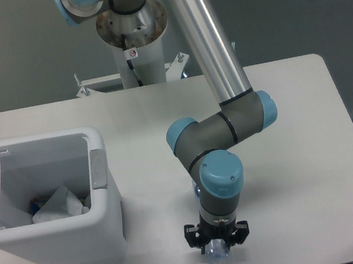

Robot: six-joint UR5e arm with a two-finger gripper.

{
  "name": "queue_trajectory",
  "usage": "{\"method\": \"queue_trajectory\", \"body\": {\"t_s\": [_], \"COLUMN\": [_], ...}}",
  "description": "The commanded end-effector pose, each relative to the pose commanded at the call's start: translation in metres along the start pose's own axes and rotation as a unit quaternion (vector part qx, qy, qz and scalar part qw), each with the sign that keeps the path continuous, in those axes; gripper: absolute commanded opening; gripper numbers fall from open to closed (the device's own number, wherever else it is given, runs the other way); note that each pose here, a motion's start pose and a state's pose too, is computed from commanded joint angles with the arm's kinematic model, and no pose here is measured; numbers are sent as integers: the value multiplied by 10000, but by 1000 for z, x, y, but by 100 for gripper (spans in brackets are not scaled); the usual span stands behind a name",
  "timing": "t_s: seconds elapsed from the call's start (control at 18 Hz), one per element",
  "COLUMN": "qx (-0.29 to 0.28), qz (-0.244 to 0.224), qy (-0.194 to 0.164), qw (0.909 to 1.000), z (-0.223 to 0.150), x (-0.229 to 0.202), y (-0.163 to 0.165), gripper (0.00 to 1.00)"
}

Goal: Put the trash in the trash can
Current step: 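Lower onto the bottle's cap end and close the gripper, then lift the water bottle and carry it over the bin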

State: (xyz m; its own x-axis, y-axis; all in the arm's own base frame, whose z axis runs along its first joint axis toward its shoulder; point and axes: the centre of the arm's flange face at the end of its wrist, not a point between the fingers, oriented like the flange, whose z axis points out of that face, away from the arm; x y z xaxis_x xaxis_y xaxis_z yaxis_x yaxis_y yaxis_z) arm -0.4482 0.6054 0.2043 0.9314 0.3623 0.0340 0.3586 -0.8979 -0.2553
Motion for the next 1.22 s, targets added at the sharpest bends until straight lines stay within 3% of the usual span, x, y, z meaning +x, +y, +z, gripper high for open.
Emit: {"method": "queue_trajectory", "body": {"t_s": [0.33,0.56,0.67,0.89,1.22], "qx": [284,852,1274,2147,3131], "qz": [31,-56,-79,-355,-16], "qy": [-135,-400,-313,-163,-52], "qw": [9995,9955,9913,9759,9497], "z": [-38,-114,-152,-228,-309], "x": [-4,-24,-23,-29,2], "y": [-12,-25,-33,-33,-39], "gripper": [56,56,56,56,55]}}
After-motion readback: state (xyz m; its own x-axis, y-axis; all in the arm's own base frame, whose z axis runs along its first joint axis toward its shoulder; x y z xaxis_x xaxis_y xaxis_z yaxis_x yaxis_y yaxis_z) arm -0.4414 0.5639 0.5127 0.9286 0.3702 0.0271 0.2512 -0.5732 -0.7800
